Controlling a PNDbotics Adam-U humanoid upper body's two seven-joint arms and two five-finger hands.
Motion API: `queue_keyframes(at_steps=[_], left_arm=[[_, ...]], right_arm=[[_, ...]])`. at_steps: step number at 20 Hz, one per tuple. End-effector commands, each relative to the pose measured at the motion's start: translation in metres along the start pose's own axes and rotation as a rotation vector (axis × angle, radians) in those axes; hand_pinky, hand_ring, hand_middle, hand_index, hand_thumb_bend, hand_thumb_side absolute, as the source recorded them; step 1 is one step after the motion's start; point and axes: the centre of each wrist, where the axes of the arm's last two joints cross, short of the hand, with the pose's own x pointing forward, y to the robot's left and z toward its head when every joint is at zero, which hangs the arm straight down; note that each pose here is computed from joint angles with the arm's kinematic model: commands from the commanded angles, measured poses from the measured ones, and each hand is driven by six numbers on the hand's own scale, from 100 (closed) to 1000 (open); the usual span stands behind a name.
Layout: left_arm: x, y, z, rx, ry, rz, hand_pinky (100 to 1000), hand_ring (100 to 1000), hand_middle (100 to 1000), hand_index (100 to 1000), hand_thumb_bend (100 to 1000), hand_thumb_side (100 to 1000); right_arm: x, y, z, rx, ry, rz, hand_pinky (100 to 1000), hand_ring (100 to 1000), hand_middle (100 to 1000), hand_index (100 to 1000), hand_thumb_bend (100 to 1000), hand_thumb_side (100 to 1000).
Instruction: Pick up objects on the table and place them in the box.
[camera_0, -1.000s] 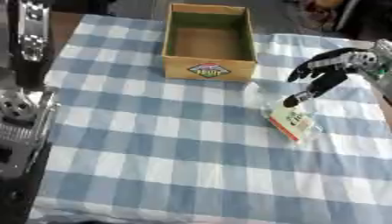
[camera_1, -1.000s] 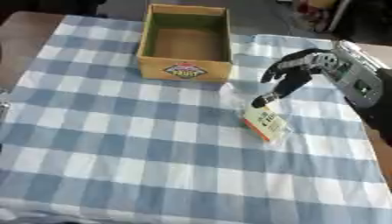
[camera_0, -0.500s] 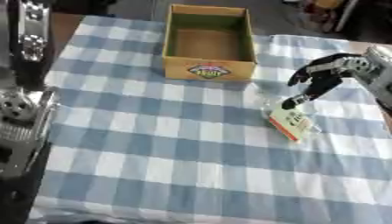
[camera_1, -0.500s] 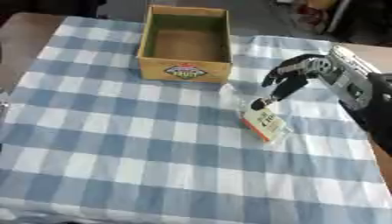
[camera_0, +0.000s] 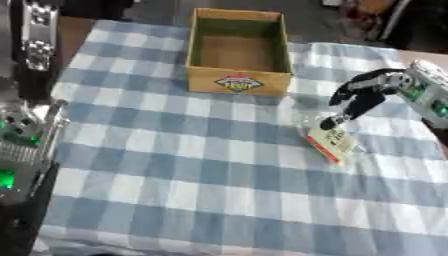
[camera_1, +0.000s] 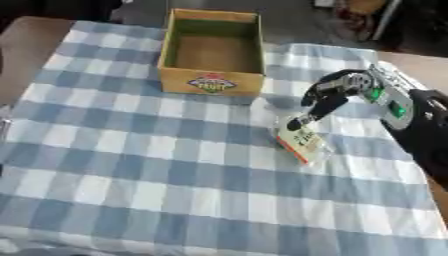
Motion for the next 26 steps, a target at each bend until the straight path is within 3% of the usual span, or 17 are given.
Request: queue_keyframes(at_steps=[1, 26], left_arm=[[0.005, 0.003, -0.004, -0.009, -0.024, -0.009, 736, 679, 798, 916, 332, 871], [0.005, 0.002, -0.004, -0.011, -0.025, -0.007, 736, 680, 798, 915, 334, 871]], right_arm=[[-0.002, -0.010, 0.006, -0.028, 0.017, 0.002, 1000, 1000, 894, 910, 708, 700], [-0.005, 0.000, -0.016, 0.005, 0.050, 0.000, 1000, 1000, 898, 908, 730, 722]])
